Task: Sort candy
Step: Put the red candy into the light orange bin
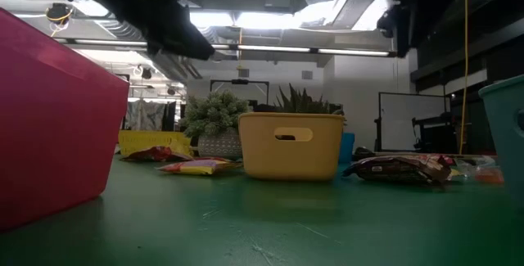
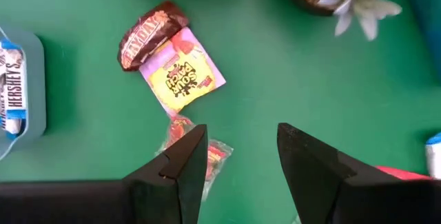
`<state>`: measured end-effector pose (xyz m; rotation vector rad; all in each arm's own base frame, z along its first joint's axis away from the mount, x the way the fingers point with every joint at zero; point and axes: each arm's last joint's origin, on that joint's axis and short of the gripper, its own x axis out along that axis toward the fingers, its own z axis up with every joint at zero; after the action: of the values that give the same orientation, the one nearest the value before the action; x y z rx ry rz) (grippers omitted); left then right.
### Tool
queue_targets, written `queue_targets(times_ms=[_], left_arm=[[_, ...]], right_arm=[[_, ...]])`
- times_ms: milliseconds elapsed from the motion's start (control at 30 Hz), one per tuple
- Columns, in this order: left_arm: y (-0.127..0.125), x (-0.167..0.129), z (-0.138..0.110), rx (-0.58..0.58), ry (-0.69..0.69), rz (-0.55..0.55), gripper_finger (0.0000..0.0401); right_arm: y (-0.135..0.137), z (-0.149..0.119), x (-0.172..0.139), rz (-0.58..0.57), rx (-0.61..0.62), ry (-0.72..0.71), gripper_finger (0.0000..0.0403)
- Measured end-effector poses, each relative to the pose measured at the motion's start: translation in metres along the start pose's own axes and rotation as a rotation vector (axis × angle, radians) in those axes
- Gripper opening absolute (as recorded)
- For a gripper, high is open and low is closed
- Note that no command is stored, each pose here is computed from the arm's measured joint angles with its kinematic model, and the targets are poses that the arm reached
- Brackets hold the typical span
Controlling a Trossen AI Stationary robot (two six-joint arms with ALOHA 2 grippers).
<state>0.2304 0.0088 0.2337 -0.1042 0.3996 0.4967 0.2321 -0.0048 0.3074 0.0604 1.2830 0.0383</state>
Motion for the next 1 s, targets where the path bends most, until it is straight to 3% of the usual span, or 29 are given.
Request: queue_targets(times_ms=[300,533,733,867,1000], left_arm=[[-0.004,0.000,-0.002,-0.050,0.008,-0.012,0.0131],[-0.003,0.002,-0.007,-0.094,0.051,0.008,0.0173],[0.004,-0.001,-0.025,0.002,0.212,0.102,0.0212],[0.011,-0.005,-0.037,0.031,0.318,0.198,0.0218],[0.016,-0.007,-0.045,0.032,0.339,0.270,0.0216]], right_arm=[[-0.002,-0.026,0.022,-0.001,-0.002,-0.078,0.0175],[-0.004,-0.029,0.032,-0.038,-0.003,-0.070,0.0175],[-0.005,-0.036,0.045,-0.045,-0.044,-0.033,0.0175],[-0.006,-0.039,0.053,-0.045,-0.054,-0.031,0.0175],[-0.006,-0.040,0.057,-0.045,-0.055,-0.037,0.0175]])
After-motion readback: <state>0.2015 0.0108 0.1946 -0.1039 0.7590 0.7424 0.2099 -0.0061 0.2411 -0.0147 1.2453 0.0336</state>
